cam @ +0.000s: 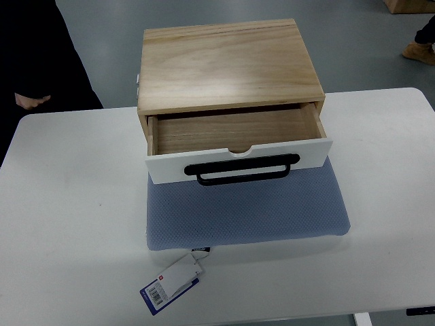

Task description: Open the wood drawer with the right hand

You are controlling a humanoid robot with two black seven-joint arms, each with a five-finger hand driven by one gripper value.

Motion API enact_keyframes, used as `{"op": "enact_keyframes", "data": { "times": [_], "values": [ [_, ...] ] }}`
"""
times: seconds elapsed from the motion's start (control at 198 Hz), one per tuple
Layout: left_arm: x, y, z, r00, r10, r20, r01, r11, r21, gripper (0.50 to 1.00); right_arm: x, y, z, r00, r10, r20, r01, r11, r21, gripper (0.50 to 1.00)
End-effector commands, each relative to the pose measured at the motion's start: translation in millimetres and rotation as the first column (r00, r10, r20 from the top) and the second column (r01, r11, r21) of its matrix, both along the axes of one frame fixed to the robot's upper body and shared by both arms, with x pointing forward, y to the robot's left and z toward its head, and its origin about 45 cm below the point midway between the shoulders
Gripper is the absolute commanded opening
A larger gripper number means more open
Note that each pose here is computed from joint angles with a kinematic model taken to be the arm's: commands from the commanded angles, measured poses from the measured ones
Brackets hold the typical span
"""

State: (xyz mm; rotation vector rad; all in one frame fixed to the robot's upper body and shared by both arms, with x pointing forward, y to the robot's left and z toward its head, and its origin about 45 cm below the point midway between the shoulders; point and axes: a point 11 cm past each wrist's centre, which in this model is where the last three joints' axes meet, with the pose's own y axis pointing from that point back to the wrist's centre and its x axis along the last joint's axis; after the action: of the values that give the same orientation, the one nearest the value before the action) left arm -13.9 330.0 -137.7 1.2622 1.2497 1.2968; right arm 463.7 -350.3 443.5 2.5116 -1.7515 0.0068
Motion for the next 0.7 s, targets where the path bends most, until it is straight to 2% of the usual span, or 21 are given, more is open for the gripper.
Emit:
{"op": "enact_keyframes", "data": {
  "times": [0.0, 0.081, 0.086, 0.096, 0.187, 0.192, 0.344, 0.476, 0.694],
  "values": [
    [0.1, 0, 0, 1.000, 0.000, 0.000, 0.000, 1.000, 0.000, 1.000, 5.8, -17, -27, 0.997, -0.070, -0.024, 0.071, 0.994, 0.079, 0.930],
    [0.1, 0, 0, 1.000, 0.000, 0.000, 0.000, 1.000, 0.000, 1.000, 7.0, -22, -34, 0.995, -0.090, -0.032, 0.093, 0.991, 0.100, 0.930],
    [0.1, 0, 0, 1.000, 0.000, 0.000, 0.000, 1.000, 0.000, 1.000, 9.2, -27, -47, 0.992, -0.119, -0.044, 0.124, 0.983, 0.133, 0.932],
    [0.1, 0, 0, 1.000, 0.000, 0.000, 0.000, 1.000, 0.000, 1.000, 9.6, -28, -50, 0.991, -0.126, -0.048, 0.132, 0.981, 0.140, 0.930],
    [0.1, 0, 0, 1.000, 0.000, 0.000, 0.000, 1.000, 0.000, 1.000, 11.1, -34, -59, 0.986, -0.154, -0.057, 0.161, 0.974, 0.161, 0.932],
    [0.1, 0, 0, 1.000, 0.000, 0.000, 0.000, 1.000, 0.000, 1.000, 13.5, -38, -70, 0.981, -0.179, -0.068, 0.189, 0.963, 0.192, 0.932],
    [0.1, 0, 0, 1.000, 0.000, 0.000, 0.000, 1.000, 0.000, 1.000, 14.6, -43, -107, 0.968, -0.221, -0.121, 0.247, 0.933, 0.263, 0.932],
    [0.1, 0, 0, 1.000, 0.000, 0.000, 0.000, 1.000, 0.000, 1.000, 10.3, -47, -140, 0.951, -0.252, -0.176, 0.298, 0.897, 0.327, 0.932],
    [0.1, 0, 0, 1.000, 0.000, 0.000, 0.000, 1.000, 0.000, 1.000, 3.5, -59, -174, 0.921, -0.306, -0.239, 0.382, 0.827, 0.413, 0.934]
  ]
}}
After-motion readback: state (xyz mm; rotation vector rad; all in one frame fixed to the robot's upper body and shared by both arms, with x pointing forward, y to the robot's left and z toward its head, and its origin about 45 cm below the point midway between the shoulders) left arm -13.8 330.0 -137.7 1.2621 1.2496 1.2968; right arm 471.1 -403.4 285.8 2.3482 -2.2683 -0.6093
